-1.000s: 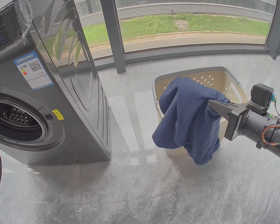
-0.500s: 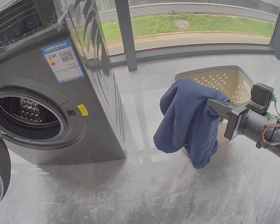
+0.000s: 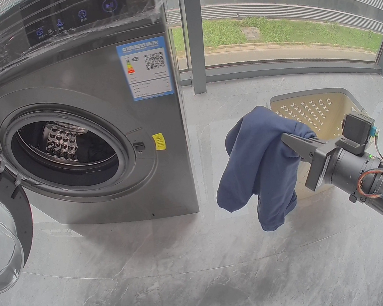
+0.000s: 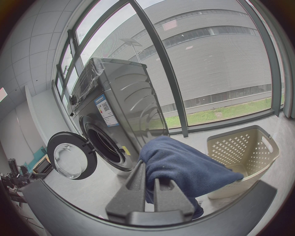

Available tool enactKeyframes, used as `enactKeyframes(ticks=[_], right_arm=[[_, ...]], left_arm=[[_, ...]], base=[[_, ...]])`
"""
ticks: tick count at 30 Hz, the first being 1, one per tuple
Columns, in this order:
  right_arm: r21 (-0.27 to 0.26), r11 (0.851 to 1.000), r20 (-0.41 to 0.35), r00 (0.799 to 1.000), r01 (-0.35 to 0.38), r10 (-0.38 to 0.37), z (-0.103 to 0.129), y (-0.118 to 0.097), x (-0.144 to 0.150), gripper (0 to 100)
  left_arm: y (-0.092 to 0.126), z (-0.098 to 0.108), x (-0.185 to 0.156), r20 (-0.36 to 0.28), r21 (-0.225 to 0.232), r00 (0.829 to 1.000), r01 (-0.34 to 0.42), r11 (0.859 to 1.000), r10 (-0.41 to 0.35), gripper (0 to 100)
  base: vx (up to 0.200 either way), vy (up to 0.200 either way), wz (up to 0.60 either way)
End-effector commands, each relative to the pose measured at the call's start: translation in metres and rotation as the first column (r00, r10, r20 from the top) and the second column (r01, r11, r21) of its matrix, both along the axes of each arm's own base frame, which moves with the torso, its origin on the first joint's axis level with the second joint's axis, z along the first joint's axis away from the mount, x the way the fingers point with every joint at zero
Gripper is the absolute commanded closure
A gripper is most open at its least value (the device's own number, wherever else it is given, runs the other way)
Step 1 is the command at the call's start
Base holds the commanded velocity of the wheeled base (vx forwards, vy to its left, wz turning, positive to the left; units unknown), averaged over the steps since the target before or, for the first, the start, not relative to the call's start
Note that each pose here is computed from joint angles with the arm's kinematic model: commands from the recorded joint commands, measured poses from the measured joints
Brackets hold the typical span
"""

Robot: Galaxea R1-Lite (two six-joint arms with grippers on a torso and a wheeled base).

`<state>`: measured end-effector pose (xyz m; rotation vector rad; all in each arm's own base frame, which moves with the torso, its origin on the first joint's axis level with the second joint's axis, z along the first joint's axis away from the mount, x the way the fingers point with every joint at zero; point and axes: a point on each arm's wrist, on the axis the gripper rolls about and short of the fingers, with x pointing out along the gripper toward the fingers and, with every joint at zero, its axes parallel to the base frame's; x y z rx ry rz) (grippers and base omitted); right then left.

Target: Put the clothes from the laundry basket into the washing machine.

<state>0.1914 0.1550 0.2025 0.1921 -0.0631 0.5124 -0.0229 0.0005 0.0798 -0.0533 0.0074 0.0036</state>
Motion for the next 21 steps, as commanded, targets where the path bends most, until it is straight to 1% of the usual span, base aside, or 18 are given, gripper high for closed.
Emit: enactKeyframes(ticks=[1,5,21], right_arm=[[0.001,1.0,0.001,1.0,0.0,0.0,0.0003,-0.0002,-0.0002,100],[0.002,1.0,0.003,1.0,0.0,0.0,0.0007,-0.0001,-0.0001,100],[-0.001,1.0,-0.001,1.0,0.0,0.0,-0.0005,-0.0001,-0.0001,100]], left_arm=[[0.0,-0.0047,0.0,0.001,0.0,1.0,0.0,1.0,0.0,0],[0.0,-0.0047,0.0,0.001,0.0,1.0,-0.001,1.0,0.001,0],[0.0,-0.0047,0.0,0.001,0.0,1.0,0.0,1.0,0.0,0]], base=[[0.0,0.0,0.0],[0.0,0.0,0.0],[-0.2,0.0,0.0]])
